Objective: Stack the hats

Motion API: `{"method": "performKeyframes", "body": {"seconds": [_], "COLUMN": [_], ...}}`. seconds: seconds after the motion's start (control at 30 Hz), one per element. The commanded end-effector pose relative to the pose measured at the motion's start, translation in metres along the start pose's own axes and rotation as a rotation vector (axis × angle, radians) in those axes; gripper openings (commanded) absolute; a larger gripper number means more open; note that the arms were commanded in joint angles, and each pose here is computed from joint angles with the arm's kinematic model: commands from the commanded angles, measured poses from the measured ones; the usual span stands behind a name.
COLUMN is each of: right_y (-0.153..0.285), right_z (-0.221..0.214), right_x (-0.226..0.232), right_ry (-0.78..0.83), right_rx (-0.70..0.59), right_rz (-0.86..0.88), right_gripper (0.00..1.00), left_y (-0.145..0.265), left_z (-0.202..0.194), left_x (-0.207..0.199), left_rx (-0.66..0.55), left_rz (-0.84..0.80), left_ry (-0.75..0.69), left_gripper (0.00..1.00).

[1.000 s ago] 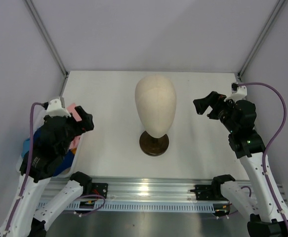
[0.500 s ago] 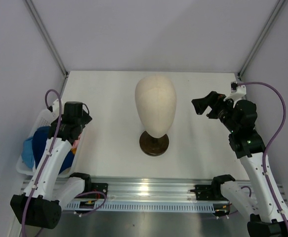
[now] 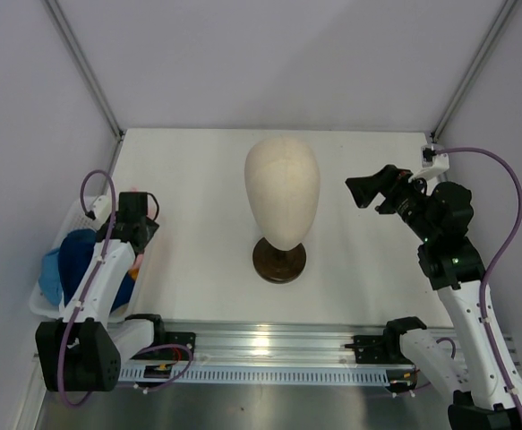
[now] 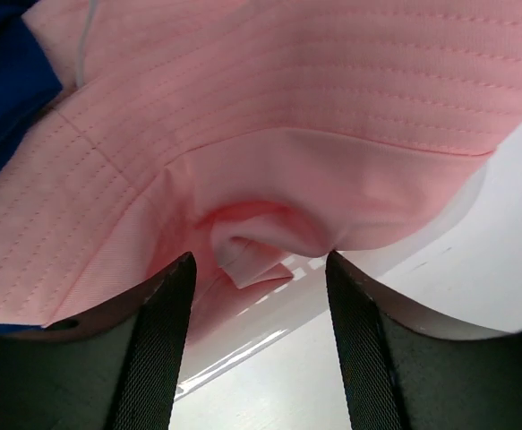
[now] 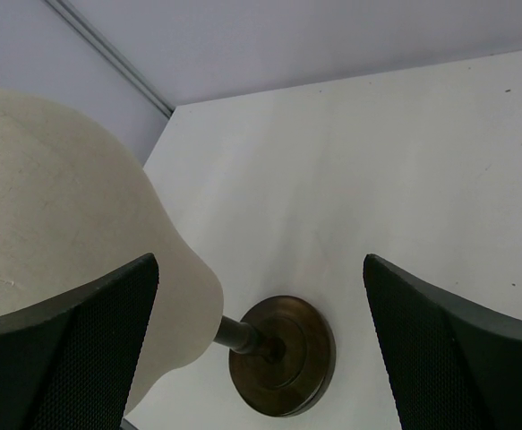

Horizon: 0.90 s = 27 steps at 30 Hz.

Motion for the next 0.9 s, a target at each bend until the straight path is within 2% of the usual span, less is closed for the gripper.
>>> {"method": "performKeyframes", "body": {"seconds": [0.0,0.07,0.17,0.2,0.27,0.3,0.4,0.47,0.53,0.6,0.67,0.7,0.77,0.8,0.87], "right_y": [0.011,0.012,0.014,0.014,0.016,0.017,0.022,0.028,0.033,0.039,0.042,0.045,0.047,0.048,0.047], "right_z": [0.022,0.023,0.025,0.026,0.027,0.027,0.030,0.030,0.034,0.041,0.045,0.051,0.054,0.055,0.059], "right_x": [0.011,0.010,0.009,0.009,0.009,0.010,0.008,0.005,0.003,0.004,0.005,0.008,0.010,0.012,0.016], "right_ry": [0.016,0.019,0.020,0.020,0.022,0.027,0.044,0.064,0.074,0.082,0.090,0.092,0.083,0.080,0.073], "right_rx": [-0.087,-0.092,-0.104,-0.106,-0.111,-0.109,-0.111,-0.113,-0.132,-0.164,-0.165,-0.175,-0.175,-0.184,-0.205], "right_rz": [0.024,0.013,0.003,0.000,-0.003,-0.004,-0.030,-0.074,-0.101,-0.119,-0.122,-0.121,-0.112,-0.103,-0.079], "right_gripper": [0.99,0.99,1.00,0.99,0.99,0.99,1.00,0.99,1.00,0.99,0.99,0.99,0.99,0.99,0.99], "left_y": [0.001,0.002,-0.001,-0.002,-0.004,-0.004,-0.002,0.012,0.036,0.082,0.119,0.153,0.176,0.204,0.253], "left_z": [0.005,0.006,0.004,0.003,0.003,0.003,0.006,0.013,0.029,0.049,0.064,0.081,0.090,0.097,0.116], "left_x": [-0.014,-0.019,-0.022,-0.022,-0.021,-0.020,-0.018,-0.024,-0.040,-0.060,-0.062,-0.070,-0.071,-0.075,-0.080], "left_rx": [-0.007,-0.003,0.003,0.005,0.005,0.005,0.012,0.015,-0.004,-0.041,-0.098,-0.126,-0.144,-0.121,-0.148], "left_rz": [-0.079,-0.110,-0.132,-0.133,-0.125,-0.121,-0.120,-0.191,-0.331,-0.601,-0.753,-0.858,-0.919,-1.005,-1.146], "left_ry": [0.040,0.030,0.026,0.025,0.030,0.039,0.057,0.052,0.064,0.035,0.008,-0.001,-0.076,-0.117,-0.157], "left_gripper": [0.63,0.59,0.46,0.34,0.22,0.02,0.01,0.01,0.01,0.01,0.01,0.01,0.01,0.01,0.01]}}
Point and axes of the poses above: each gripper's point midway between its finger pads, its own y axis back along the fingers, its own x axis along the line the jaws close on, z = x × y, the point moved 6 cm from there along y, back along the fingers, and after that the axes turned 10 degrees about y, right-handed, at the moved point
